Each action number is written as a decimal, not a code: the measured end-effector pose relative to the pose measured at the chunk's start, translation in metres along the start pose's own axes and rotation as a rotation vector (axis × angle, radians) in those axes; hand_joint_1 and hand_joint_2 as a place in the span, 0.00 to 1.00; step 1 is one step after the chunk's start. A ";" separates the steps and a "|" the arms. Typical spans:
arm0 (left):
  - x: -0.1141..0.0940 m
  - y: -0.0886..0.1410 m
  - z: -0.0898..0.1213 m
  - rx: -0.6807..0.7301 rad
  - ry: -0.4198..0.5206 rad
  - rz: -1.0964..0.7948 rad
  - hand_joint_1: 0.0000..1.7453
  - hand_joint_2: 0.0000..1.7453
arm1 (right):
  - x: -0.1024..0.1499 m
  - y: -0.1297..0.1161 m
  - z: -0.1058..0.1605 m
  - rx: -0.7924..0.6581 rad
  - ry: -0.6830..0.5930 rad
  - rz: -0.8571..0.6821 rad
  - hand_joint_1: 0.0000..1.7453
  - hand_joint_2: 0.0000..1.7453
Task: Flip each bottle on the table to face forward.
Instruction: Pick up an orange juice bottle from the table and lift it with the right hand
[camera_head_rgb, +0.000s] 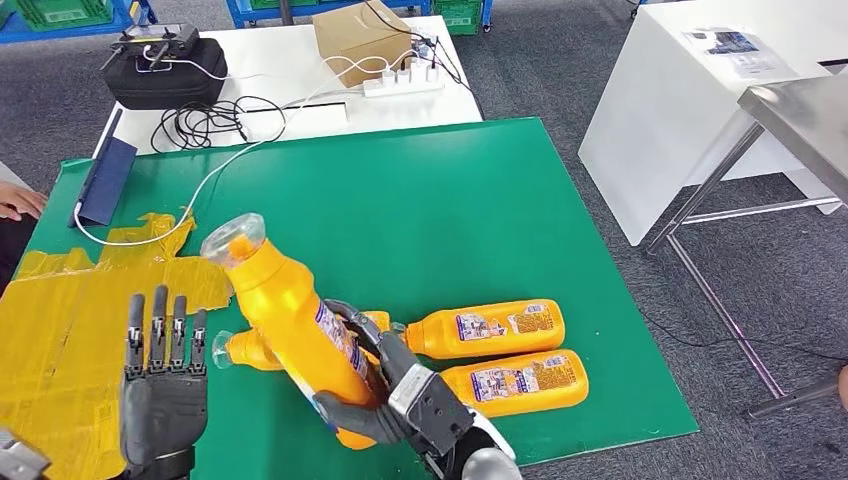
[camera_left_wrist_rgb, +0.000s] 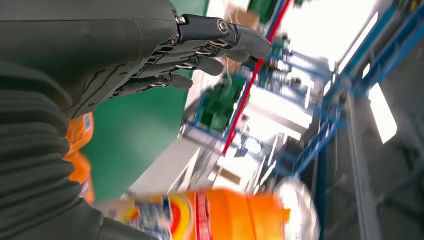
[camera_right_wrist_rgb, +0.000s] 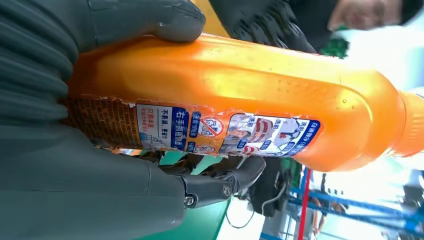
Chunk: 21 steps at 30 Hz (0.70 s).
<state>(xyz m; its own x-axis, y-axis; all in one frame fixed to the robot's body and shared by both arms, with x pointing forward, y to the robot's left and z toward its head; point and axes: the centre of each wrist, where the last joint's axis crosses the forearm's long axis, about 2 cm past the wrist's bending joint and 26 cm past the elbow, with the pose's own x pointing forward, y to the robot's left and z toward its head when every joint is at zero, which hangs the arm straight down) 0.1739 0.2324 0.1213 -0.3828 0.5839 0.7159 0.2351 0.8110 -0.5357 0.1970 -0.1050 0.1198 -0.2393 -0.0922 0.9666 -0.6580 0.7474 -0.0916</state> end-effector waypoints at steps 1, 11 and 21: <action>-0.002 -0.001 0.001 -0.025 0.006 0.001 0.00 1.00 | -0.001 0.000 0.001 0.011 0.007 -0.001 1.00 1.00; -0.013 -0.006 -0.005 -0.171 0.042 -0.010 0.00 1.00 | -0.014 0.001 0.003 0.141 0.128 0.052 1.00 1.00; -0.021 0.000 -0.008 -0.233 0.093 -0.130 0.00 1.00 | -0.018 0.002 -0.018 0.314 0.188 0.206 1.00 1.00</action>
<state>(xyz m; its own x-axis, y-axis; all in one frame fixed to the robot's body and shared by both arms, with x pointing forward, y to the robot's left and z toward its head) 0.1891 0.2205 0.1100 -0.3417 0.4669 0.8156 0.3924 0.8595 -0.3276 0.2129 -0.0896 0.1062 -0.2734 0.1814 0.9446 -0.8029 0.4978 -0.3280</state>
